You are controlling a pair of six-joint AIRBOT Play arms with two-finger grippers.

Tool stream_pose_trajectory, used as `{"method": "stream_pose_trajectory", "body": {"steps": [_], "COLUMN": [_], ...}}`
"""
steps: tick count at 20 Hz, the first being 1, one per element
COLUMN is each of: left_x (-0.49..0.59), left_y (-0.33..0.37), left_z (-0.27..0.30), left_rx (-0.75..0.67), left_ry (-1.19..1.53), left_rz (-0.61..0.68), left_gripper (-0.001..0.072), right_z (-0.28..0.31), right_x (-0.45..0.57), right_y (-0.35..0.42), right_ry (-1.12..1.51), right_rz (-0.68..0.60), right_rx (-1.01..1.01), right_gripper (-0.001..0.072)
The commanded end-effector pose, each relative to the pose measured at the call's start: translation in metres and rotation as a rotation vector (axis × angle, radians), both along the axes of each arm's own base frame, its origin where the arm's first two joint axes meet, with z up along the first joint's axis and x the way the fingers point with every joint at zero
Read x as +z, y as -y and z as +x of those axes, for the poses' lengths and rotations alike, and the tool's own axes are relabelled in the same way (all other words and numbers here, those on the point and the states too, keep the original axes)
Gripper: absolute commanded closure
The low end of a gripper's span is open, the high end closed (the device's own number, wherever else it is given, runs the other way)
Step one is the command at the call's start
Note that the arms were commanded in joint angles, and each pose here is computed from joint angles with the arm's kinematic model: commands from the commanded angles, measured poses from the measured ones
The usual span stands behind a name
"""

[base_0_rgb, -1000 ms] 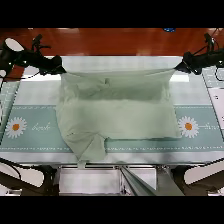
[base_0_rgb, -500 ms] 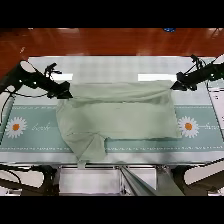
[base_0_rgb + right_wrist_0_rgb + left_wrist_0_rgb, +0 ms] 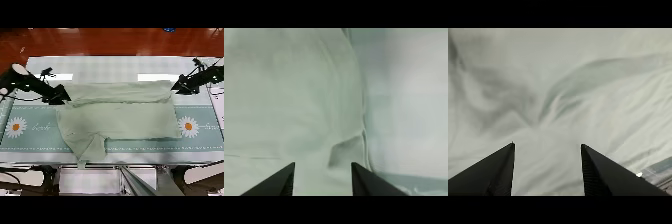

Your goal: Fold the shirts.

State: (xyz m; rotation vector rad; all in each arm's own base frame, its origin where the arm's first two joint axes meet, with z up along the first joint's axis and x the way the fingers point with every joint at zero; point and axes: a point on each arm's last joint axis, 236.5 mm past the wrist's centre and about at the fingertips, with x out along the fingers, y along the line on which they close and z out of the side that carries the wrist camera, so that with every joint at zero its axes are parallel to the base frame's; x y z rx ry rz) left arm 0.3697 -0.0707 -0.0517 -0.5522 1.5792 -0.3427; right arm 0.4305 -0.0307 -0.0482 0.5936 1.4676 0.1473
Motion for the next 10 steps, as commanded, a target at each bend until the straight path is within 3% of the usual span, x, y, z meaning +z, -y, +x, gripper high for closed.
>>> {"method": "stream_pose_trajectory", "body": {"steps": [1, 6, 10], "left_x": [0.037, 0.021, -0.016], "left_y": [-0.023, -0.048, -0.018], "left_z": [-0.014, -0.112, -0.178], "left_rx": [0.055, 0.195, 0.395], "left_ry": [0.040, 0.039, -0.058], "left_rz": [-0.006, 0.024, -0.121], "left_gripper": [0.0202, 0.0202, 0.0202], "right_z": [-0.006, -0.039, -0.085], "right_x": [0.039, 0.061, 0.044], "right_y": [0.009, 0.001, -0.038], "right_ry": [0.048, 0.192, 0.235], "right_rz": [-0.003, -0.045, 0.050], "right_rx": [-0.058, -0.143, -0.166], "right_gripper": [0.0299, 0.0299, 0.0299]}}
